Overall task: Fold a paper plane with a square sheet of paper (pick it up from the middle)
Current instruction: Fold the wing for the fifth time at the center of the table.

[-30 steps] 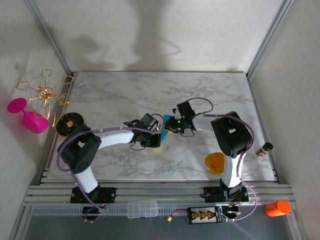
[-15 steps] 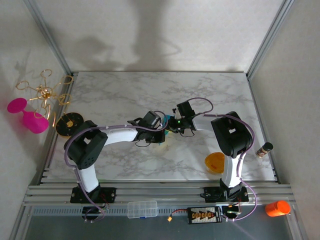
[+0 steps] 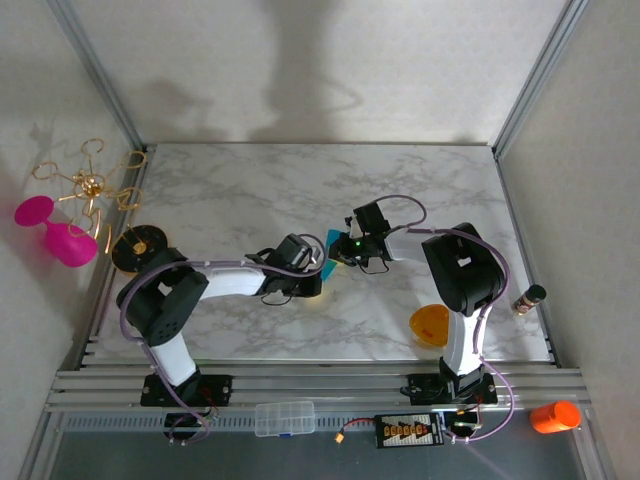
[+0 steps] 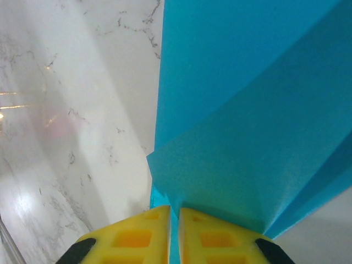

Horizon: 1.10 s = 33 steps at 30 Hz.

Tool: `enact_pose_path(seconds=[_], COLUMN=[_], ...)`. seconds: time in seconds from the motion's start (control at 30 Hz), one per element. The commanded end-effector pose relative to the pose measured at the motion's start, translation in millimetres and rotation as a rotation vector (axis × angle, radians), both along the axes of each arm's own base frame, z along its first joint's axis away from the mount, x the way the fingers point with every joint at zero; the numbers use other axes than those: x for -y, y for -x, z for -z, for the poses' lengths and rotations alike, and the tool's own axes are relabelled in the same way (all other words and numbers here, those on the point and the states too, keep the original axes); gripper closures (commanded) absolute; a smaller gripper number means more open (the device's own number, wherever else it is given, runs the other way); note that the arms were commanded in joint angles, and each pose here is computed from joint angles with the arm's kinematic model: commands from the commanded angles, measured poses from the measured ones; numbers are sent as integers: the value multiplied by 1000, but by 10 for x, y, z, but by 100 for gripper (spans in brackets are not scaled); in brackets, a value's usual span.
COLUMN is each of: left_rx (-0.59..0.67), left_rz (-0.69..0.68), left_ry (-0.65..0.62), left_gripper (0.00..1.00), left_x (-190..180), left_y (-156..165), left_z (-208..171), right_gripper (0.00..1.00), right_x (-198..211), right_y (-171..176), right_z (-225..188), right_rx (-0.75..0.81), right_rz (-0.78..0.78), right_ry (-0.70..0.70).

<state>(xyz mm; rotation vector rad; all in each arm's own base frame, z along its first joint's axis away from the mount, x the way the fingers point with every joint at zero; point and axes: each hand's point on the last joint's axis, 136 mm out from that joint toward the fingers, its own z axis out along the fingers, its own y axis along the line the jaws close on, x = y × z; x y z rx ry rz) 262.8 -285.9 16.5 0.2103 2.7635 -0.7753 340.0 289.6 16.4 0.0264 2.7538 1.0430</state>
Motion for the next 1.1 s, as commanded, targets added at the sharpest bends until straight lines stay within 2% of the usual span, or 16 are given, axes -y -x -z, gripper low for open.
enact_pose_path(seconds=[0.0,0.07,0.2,0.33,0.63,1.07], left_rx=[-82,-31,86,132,68,28], left_rz=[33,19,-50,-143,-235,-290], left_ry=[-117,-100,30,105,208,115], left_gripper=[97,97,97,96,99,100], left_x=[-297,-259,-66,21,241,112], left_y=[297,176,-154,-429,-624,-637], left_z=[59,-133,-571,-700,-509,-88], right_gripper=[85,85,85,85,85,86], right_x=[258,248,209,177,126,113], right_y=[301,300,299,283,261,251], right_z=[588,577,559,535,500,429], right_rx=[-112,-111,-109,-110,-131,-133], right_rz=[14,15,21,35,92,108], right_ry=[186,181,172,151,101,85])
